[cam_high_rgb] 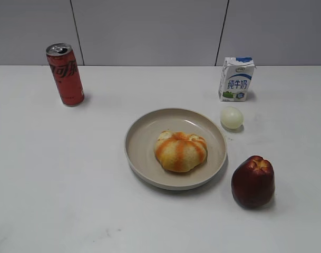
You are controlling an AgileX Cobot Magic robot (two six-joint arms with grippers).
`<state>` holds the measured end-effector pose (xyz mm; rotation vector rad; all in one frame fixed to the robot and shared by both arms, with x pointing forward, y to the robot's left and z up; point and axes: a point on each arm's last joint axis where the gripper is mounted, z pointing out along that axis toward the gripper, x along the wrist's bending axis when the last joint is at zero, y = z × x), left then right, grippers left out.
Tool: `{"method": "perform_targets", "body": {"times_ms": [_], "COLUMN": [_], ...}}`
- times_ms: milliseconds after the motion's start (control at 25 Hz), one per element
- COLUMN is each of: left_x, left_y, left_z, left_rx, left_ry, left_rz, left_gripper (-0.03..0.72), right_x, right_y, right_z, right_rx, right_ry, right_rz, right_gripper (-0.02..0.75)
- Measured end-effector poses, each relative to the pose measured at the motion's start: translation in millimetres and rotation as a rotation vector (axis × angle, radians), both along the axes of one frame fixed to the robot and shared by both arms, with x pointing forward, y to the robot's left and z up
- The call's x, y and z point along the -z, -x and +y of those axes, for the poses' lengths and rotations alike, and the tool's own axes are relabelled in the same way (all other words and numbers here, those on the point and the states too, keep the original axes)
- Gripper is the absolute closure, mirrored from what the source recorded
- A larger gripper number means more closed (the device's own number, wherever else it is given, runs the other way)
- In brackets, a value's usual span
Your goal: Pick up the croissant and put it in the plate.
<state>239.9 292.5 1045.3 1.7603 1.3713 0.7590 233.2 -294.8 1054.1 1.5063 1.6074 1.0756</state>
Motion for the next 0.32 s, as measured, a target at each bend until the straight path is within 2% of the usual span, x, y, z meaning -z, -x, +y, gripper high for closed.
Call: {"method": "perform_targets", "body": {"times_ms": [80,320], "left_x": [0.2,0.3], "left_y": [5.9,6.9], "left_z": [1.7,3.2], "left_rx": [-0.015,-0.034], "left_ry": [0.010,0.015], "left_rz": [-0.037,-0.043], "left_gripper": [0.138,0.138], "right_x": [0.0,0.0], "right_y": [0.0,0.0], "right_z": [0.0,0.0], "right_rx": [0.000,0.000], "right_ry": [0.000,0.000], "right_rz": [0.000,0.000], "right_gripper": [0.150,0.150]}}
